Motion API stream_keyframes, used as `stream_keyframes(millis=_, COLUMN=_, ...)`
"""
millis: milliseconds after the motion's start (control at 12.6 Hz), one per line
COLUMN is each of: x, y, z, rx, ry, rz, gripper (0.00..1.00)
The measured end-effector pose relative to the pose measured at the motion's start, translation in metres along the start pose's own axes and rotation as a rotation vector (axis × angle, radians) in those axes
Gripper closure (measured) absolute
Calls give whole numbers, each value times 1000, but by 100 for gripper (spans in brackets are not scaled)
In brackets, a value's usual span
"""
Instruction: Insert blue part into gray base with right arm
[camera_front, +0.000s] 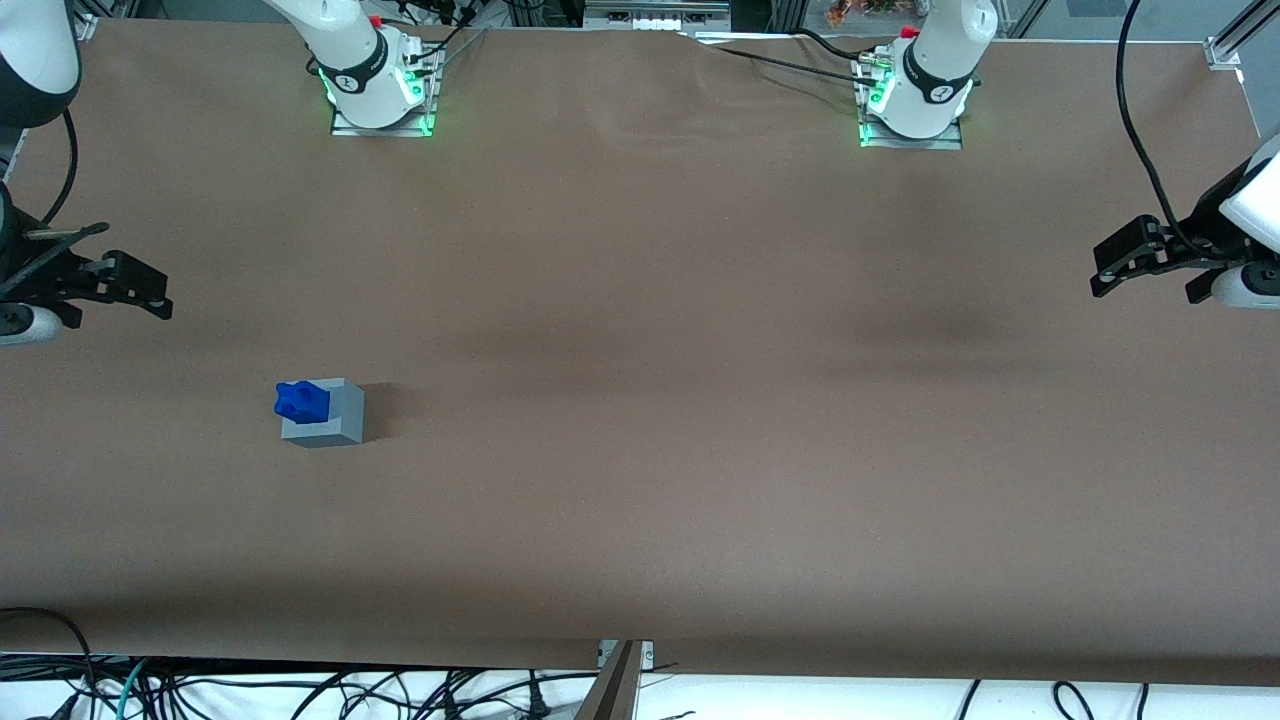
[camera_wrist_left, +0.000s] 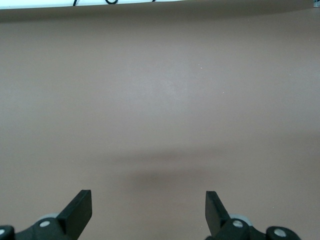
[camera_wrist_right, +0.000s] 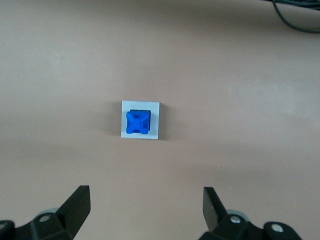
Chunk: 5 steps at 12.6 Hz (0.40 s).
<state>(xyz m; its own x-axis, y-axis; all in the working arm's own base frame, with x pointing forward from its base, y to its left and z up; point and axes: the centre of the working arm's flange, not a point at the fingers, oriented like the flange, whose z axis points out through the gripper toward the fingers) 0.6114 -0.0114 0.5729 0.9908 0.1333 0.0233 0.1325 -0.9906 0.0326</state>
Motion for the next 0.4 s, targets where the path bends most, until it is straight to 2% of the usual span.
stream_keyframes(millis=398, x=0, y=1, z=0, rx=-1, ry=-1, rz=1, gripper=0)
